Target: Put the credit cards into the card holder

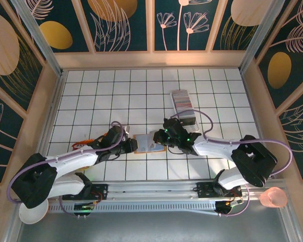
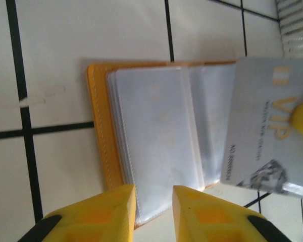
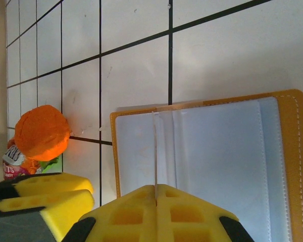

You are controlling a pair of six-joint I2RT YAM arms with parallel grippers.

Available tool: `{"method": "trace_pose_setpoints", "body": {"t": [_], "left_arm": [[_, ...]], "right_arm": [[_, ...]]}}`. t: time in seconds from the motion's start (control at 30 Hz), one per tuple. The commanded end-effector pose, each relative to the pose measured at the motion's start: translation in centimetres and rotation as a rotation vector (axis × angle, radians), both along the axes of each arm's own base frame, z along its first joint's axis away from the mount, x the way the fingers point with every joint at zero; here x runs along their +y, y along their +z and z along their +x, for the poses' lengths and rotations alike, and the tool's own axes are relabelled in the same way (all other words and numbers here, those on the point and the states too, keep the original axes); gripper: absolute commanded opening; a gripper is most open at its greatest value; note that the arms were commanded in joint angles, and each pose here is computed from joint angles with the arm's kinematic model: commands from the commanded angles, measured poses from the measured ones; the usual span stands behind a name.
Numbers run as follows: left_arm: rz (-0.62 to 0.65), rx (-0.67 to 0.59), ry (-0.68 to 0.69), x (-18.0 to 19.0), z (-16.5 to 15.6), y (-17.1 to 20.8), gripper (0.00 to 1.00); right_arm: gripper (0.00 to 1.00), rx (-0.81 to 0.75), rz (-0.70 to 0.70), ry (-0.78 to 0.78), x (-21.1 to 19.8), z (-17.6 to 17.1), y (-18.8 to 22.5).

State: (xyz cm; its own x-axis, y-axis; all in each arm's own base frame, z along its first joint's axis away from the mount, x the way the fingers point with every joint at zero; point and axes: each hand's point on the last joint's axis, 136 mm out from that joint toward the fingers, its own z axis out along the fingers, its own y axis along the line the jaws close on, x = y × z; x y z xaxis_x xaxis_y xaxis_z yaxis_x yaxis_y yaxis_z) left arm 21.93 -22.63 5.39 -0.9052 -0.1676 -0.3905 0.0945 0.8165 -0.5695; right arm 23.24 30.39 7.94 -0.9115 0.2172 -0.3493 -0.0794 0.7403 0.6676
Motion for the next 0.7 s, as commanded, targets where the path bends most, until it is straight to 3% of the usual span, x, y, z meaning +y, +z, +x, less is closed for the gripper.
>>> {"method": "trace_pose_setpoints", "body": {"t": [0.0, 0.67], "left_arm": [[0.053, -0.027, 0.027, 0.4, 1.0, 0.1, 0.2], [0.095, 0.06, 0.06, 1.3, 0.1, -3.5, 0.14]], "right_arm": [[0.0, -0.046, 0.012, 0.024, 1.1, 0.6, 0.9], [0.0, 0.0, -0.033, 0.061, 1.8, 0.3, -1.2]]}}
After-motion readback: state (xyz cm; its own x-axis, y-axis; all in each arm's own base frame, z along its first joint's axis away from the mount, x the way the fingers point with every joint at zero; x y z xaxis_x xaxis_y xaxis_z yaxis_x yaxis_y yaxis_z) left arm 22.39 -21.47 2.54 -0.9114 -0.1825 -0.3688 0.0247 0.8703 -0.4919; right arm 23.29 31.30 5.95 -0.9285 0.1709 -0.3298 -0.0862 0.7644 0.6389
